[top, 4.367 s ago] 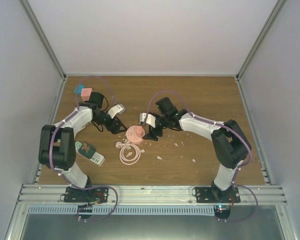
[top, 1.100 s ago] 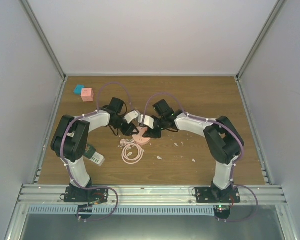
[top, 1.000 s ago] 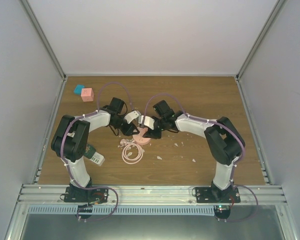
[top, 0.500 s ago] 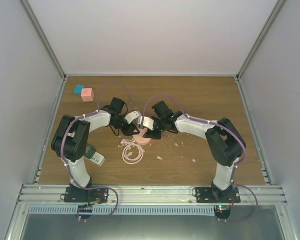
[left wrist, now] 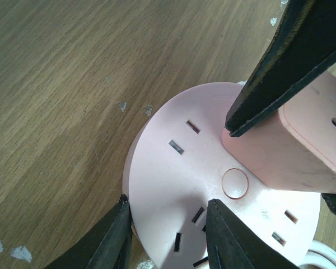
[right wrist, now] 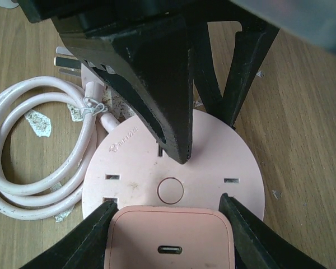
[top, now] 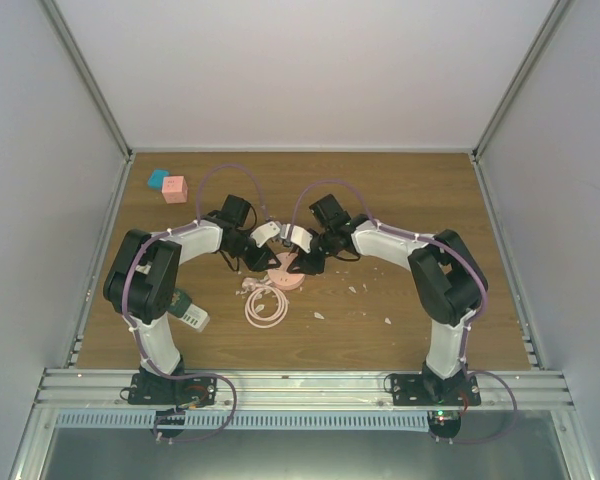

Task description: Pull the plug off the socket

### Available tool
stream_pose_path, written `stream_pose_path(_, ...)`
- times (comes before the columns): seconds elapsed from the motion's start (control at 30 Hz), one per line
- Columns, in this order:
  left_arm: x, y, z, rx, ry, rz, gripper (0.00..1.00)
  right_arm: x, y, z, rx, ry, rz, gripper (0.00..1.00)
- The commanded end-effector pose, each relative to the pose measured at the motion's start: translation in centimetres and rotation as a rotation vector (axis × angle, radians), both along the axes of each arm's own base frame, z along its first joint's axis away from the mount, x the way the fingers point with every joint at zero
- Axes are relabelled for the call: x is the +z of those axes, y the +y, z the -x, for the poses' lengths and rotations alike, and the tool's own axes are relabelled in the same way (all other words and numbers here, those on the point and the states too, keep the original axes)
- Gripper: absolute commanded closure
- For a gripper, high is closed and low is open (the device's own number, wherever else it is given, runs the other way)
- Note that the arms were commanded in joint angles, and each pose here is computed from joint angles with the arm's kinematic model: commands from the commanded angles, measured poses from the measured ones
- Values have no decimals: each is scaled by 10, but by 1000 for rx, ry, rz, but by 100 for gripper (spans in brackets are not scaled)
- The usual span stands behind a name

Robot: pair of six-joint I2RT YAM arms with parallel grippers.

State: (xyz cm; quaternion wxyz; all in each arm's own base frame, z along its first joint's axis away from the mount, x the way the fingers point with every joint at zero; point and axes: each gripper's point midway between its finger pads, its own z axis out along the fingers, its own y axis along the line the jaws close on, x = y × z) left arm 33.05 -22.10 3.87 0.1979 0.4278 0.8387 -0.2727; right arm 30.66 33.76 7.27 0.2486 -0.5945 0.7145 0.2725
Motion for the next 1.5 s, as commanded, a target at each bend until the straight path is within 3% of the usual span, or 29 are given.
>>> stream_pose_path(0.0, -65, 29, 33, -3, 121, -241, 64, 54, 25, -12, 37, -98, -164, 74)
stream_pose_path(0.5, -64, 28, 33, -3, 121, -238, 64, 45, 37, 9, 121, -317, -31, 74)
stream_pose_path(1.07, -65, 28, 33, -1, 118, -240, 64, 74, 31, -3, 55, -62, -204, 75)
stream_pose_path(1.3, -64, 27, 34, -10, 129, -235, 63, 54, 28, -4, 57, -131, -127, 75)
stream_pose_path(1.47, -15, 4, 23, -27, 103, -75, 54, 39, 24, 0, 65, -156, -87, 75)
